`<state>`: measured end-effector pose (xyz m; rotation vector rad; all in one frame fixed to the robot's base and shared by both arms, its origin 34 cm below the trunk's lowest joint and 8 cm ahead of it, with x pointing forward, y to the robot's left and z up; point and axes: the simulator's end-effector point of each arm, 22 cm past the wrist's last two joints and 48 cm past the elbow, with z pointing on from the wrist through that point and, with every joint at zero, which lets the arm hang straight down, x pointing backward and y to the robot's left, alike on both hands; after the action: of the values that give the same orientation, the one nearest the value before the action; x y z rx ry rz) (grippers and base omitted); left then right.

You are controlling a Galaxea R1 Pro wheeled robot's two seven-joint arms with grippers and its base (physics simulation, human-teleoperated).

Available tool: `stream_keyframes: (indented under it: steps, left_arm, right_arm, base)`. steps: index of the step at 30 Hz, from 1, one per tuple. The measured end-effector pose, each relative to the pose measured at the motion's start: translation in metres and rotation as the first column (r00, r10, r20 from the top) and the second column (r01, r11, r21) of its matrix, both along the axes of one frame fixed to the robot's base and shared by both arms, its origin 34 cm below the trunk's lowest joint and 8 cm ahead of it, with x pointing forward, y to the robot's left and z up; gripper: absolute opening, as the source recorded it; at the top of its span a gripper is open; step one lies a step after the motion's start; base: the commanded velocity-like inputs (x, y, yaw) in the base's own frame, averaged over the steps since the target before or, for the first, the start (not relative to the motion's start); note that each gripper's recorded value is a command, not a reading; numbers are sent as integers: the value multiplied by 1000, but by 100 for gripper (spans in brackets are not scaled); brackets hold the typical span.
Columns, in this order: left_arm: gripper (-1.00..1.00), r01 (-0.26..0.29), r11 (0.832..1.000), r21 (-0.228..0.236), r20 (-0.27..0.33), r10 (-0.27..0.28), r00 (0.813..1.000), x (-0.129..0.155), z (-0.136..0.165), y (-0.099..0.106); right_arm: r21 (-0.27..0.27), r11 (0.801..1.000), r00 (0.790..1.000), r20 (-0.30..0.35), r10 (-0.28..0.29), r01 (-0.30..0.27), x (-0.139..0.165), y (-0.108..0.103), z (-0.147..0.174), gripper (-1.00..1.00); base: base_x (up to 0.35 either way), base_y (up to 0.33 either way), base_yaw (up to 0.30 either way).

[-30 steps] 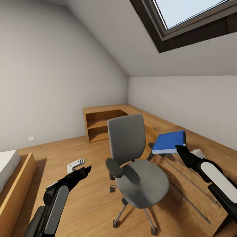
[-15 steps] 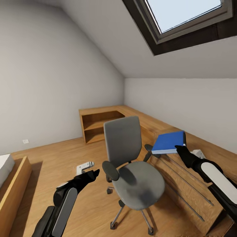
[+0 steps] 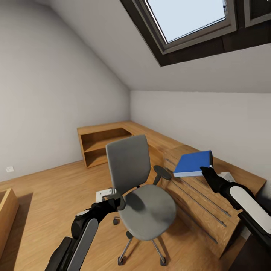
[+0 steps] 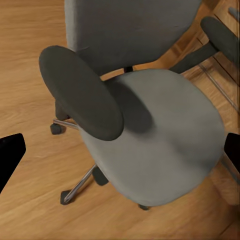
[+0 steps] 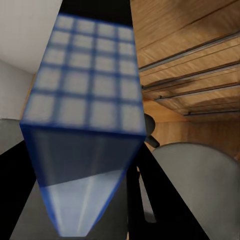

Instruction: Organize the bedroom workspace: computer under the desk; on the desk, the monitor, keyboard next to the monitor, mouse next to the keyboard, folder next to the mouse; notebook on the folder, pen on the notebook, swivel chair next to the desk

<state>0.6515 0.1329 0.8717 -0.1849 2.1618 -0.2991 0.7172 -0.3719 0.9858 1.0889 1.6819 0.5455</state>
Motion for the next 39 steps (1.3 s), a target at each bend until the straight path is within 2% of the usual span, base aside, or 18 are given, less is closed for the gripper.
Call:
stream_keyframes:
  steps: [6,14,39]
  left_arm:
    - [100,15,1000,4,-2,-15,1000,-1,9,-6]
    - [100,55,998,17,-1,-55,998,-6,21,-22]
    - [100,61,998,20,8,-61,998,-8,63,-25]
  right_arm:
    - [-2,1000,1000,1,-1,1,0,-1,10,-100]
    - [-1,1000,1000,1,-4,4,0,-2,23,-100]
    - [-3,1000,1000,-5,-18,18,-2,-8,59,-100]
  base:
    - [0,0,-15]
    - [0,0,-202]
    - [0,0,-257]
